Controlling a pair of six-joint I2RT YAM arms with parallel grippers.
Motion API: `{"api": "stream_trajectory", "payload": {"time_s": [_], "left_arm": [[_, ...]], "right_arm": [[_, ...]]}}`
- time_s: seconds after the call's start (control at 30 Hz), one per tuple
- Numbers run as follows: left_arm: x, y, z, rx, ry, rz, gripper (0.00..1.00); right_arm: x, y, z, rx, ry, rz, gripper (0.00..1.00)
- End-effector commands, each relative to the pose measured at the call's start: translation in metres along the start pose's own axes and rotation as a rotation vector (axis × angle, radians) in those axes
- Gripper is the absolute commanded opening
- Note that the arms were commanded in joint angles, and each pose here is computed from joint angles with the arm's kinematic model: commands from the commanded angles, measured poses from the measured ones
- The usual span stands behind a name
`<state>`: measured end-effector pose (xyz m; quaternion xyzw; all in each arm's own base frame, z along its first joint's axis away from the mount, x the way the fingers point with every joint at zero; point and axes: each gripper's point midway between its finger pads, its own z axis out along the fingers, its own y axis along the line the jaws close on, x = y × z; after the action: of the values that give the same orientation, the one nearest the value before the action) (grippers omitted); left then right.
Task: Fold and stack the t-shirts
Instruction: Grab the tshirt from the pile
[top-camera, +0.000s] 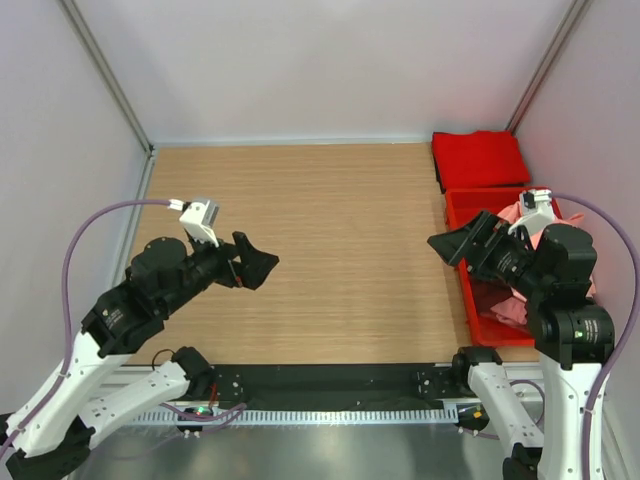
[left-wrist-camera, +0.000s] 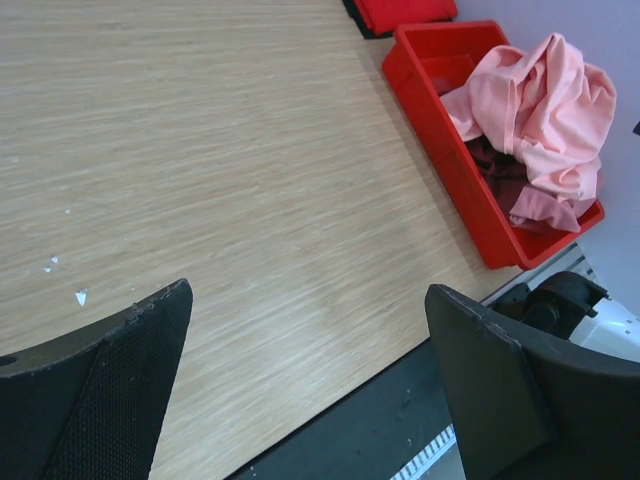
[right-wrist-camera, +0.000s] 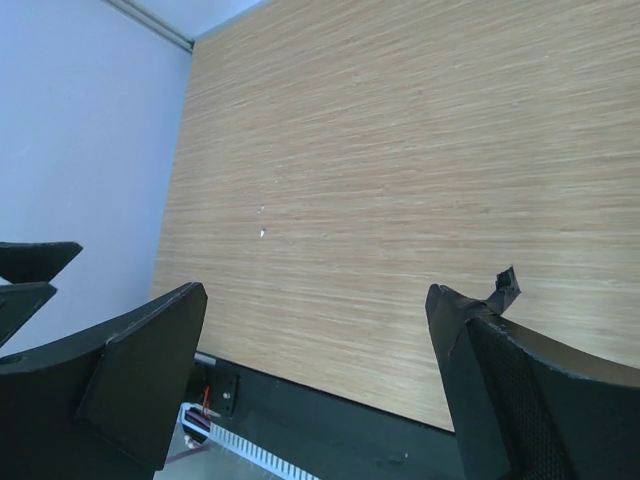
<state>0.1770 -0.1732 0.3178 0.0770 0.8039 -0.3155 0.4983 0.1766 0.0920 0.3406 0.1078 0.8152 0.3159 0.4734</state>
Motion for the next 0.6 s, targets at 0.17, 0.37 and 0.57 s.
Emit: {"api": "stream_trajectory", "payload": {"time_s": [0.17,0.37,0.57], "left_arm": [[-0.015,0.007,0.028,-0.061,-0.060,0.042,1.00],[-0.006,0.011,0.042,-0.109,0.049,0.095,1.00],[-0.018,-0.006,0.032,-0.028,0.032,0.101,1.00]], "right_arm": [[-0.037,-0.065,0.009,0.385,-0.145,0.078,1.00],[-0.088,-0.157,-0.014,1.011,-0.367,0.145,1.00],[-0.148,-0.192,-0.024,1.337,-0.462,0.075,0.95]]}}
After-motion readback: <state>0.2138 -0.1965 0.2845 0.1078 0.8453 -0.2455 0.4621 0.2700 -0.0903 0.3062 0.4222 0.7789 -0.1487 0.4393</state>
